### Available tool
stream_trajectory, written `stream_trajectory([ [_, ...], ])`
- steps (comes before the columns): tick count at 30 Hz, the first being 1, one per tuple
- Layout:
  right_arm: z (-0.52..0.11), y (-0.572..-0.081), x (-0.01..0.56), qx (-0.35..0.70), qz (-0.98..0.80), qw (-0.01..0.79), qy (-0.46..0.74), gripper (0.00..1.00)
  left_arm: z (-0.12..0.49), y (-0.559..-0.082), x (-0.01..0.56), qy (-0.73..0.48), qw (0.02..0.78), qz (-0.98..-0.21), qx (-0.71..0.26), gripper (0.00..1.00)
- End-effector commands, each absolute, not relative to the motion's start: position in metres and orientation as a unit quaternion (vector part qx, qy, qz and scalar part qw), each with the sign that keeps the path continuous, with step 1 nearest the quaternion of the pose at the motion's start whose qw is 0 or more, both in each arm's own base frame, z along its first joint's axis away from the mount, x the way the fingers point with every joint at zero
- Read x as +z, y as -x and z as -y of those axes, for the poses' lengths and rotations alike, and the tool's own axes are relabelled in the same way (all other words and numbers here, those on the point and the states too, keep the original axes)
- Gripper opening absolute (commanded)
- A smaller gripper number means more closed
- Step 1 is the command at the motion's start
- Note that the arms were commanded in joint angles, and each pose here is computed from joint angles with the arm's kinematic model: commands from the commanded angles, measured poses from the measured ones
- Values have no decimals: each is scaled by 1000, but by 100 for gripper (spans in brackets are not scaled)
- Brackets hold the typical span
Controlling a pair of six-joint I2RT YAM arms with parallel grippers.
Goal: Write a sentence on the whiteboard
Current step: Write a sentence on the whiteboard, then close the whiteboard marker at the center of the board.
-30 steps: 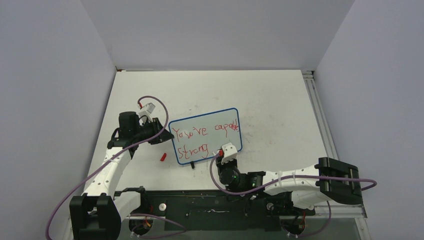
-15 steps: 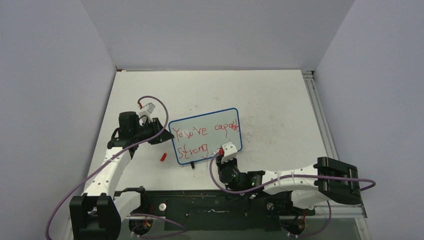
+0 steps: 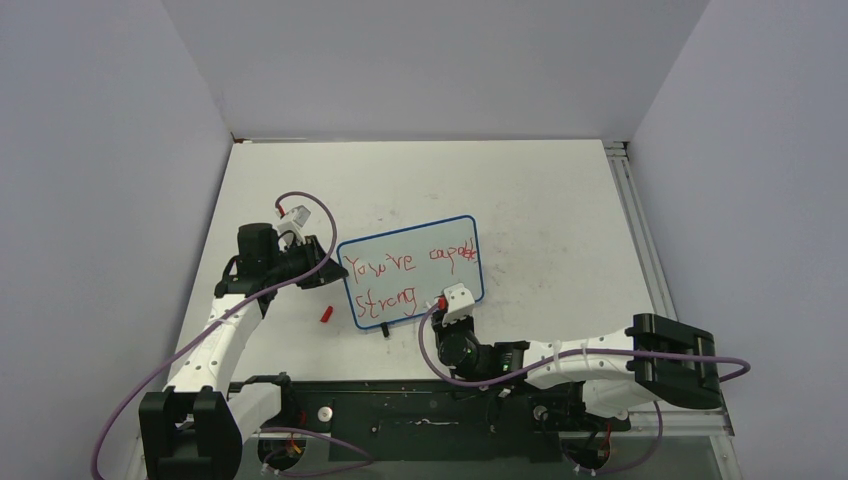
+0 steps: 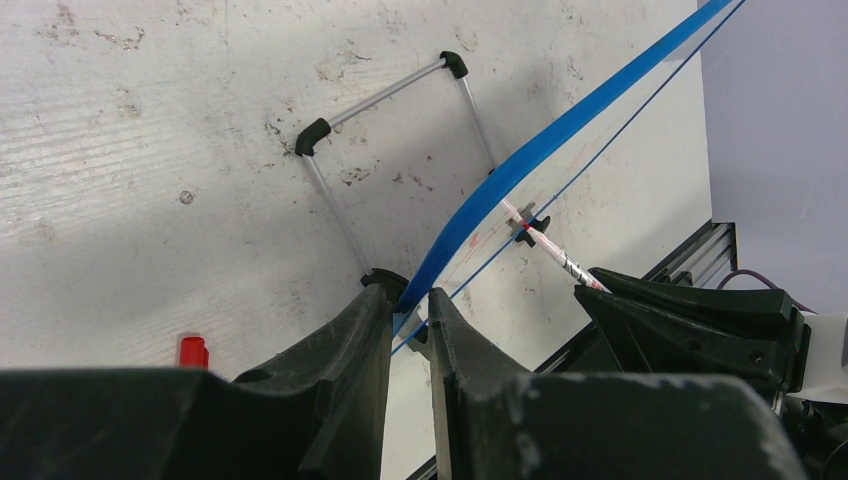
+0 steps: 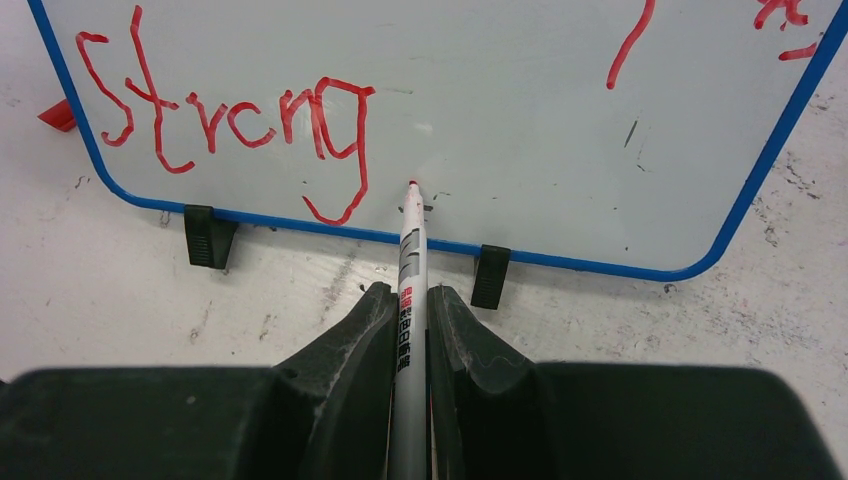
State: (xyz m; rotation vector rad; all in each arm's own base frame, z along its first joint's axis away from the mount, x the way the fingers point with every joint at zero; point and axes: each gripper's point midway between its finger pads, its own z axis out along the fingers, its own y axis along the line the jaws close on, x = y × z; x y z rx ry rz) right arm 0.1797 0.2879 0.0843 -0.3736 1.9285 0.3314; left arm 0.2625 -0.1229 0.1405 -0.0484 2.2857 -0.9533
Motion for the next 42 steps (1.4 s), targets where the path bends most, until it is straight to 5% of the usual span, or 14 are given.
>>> stream_trajectory([
  [1,-291,-185,89,147,-811,549,139,5,125,-270,164,-2,358,-858,-369,19],
  [10,-295,-168,156,214,-760,592,163,5,125,-271,164,-4,357,-858,-370,21],
  [16,-277,-168,192,229,-748,606,144,5,125,-267,179,-20,386,-844,-371,47],
  [22,-257,-187,210,173,-760,611,140,5,115,-268,198,-21,442,-830,-341,60],
  [31,-201,-221,251,135,-744,647,96,5,82,-267,212,52,495,-828,-260,58],
  [42,-133,-247,256,116,-740,662,6,5,51,-237,157,209,385,-881,-176,55],
])
